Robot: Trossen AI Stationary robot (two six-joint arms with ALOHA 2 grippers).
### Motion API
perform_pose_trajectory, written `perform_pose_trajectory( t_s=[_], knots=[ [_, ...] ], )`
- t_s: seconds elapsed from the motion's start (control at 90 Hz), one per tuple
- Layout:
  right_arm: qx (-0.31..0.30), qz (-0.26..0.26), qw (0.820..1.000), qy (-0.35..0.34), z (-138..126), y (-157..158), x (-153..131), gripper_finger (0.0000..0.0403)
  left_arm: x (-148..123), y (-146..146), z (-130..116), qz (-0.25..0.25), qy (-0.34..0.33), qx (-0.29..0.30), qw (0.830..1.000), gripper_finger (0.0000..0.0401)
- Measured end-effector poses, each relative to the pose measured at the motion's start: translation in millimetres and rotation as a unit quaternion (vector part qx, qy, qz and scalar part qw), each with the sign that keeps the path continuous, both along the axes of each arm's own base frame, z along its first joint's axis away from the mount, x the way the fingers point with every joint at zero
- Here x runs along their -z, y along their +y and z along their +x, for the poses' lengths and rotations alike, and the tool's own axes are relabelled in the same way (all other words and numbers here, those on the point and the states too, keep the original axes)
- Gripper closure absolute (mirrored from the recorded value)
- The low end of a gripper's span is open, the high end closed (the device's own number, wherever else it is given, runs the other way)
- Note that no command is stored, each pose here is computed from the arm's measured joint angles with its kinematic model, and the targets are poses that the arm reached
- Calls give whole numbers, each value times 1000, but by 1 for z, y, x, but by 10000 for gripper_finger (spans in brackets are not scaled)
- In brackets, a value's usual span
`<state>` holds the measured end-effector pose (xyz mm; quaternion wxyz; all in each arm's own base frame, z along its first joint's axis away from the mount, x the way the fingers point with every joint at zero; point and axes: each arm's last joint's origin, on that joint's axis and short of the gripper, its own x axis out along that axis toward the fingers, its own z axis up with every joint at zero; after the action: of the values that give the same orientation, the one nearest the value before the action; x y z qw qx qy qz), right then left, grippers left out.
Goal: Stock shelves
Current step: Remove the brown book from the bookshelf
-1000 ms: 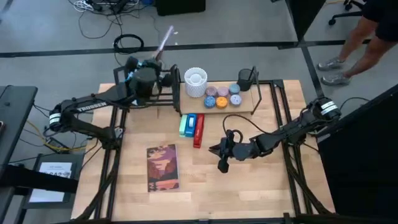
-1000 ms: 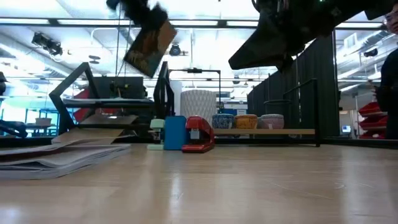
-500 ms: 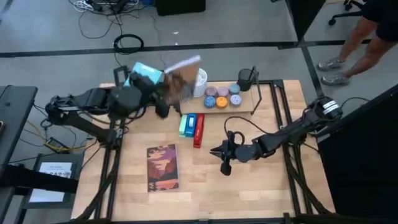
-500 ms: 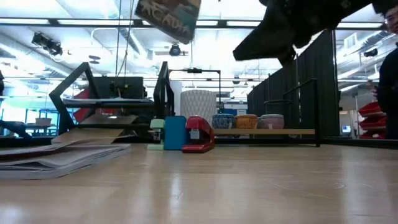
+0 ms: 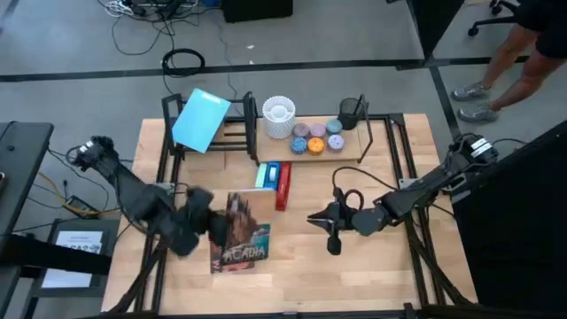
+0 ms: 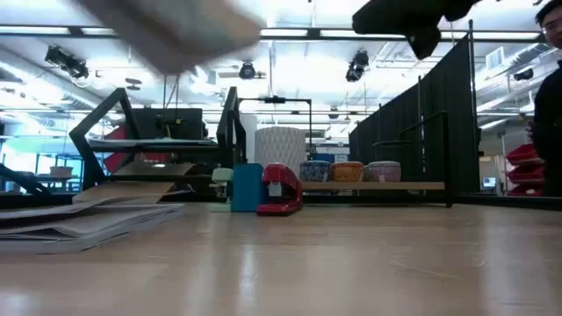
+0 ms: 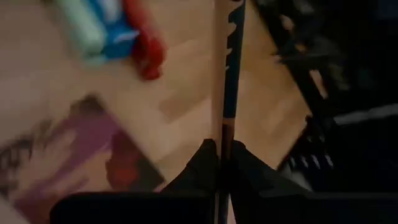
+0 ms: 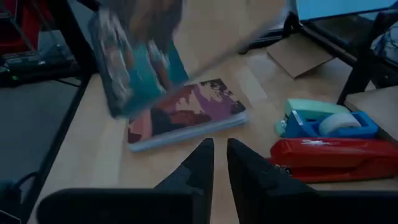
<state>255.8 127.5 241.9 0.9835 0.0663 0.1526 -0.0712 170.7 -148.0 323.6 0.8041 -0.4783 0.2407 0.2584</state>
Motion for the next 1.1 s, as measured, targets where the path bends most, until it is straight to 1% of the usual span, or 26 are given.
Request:
perform_pose_trajectory(
  t_s=[0.067, 0.167, 0.278, 0.489, 0.633, 0.756, 0.944, 1.022, 1.1],
  knots=[
    [-1, 2, 1000, 0, 0, 1, 0, 383, 22, -9, -12, -19, -8, -25, 999, 401],
    [3, 12, 1000, -1, 0, 1, 0, 383, 53, -18, -26, -53, -15, -44, 998, 401],
    [11, 25, 1000, -2, 0, -1, 0, 383, 81, -19, -41, -54, -8, -52, 997, 401],
    [27, 53, 998, -7, 2, -5, 0, 383, 117, -13, -50, -52, 0, -54, 997, 401],
    [37, 70, 997, -17, 4, -8, -2, 383, 143, -9, -53, -73, 16, -49, 996, 397],
    [42, 79, 996, -24, 6, -10, -3, 383, 155, -3, -56, -67, 26, -53, 996, 396],
    [46, 82, 995, -29, 7, -12, -4, 383, 161, 4, -55, -63, 48, -70, 994, 392],
    [48, 82, 995, -29, 8, -13, -4, 383, 162, 7, -56, -68, 75, -76, 992, 379],
    [48, 82, 995, -29, 8, -13, -4, 383, 164, 8, -57, -69, 98, -75, 990, 356]
  ],
)
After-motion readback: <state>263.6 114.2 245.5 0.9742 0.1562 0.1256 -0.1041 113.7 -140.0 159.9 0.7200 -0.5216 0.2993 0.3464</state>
